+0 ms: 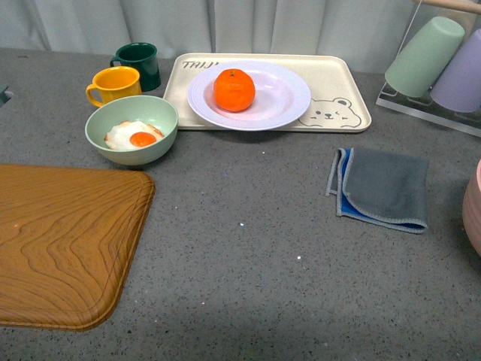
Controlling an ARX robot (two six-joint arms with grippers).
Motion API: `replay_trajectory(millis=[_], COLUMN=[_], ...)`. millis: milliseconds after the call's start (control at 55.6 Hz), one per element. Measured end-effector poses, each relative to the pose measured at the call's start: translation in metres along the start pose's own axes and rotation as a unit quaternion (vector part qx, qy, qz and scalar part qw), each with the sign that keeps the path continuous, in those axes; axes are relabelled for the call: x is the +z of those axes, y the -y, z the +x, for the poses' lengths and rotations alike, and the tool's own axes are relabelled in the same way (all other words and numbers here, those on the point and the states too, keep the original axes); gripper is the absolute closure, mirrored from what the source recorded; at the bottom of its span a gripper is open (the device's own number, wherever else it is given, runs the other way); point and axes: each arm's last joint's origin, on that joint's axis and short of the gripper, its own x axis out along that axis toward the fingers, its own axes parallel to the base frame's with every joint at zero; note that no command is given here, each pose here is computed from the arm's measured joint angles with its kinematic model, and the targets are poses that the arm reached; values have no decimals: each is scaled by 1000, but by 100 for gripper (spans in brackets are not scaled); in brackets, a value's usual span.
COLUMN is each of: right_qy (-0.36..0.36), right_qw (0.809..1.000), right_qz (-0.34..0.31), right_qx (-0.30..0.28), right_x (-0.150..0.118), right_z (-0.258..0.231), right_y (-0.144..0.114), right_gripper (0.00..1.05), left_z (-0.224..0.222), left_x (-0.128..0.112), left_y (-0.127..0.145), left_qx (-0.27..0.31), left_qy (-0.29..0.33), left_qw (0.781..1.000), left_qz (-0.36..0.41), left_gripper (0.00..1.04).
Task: Place orange and plate with both arms
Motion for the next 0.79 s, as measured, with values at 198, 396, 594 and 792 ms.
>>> replay_trajectory(millis=[198, 396, 594, 792], right_qy=[0, 0, -2, -3], right_qw=[1000, 1000, 1000, 1000], right_qz=[0, 0, 0, -1], right_qx=[0, 0, 1, 1], right_x=[0, 0, -3, -3], right_z=[-4, -7, -17, -17], right_y=[0, 0, 0, 0], right_gripper=[104, 104, 104, 84], left_z=[0, 0, 0, 0], left_x=[0, 0, 0, 0], left_y=[0, 0, 0, 0], left_qx=[0, 0, 0, 0], left_qy=[0, 0, 0, 0], left_qw=[1000, 1000, 1000, 1000], left_qz=[0, 0, 0, 0], left_gripper=[7, 7, 7, 7])
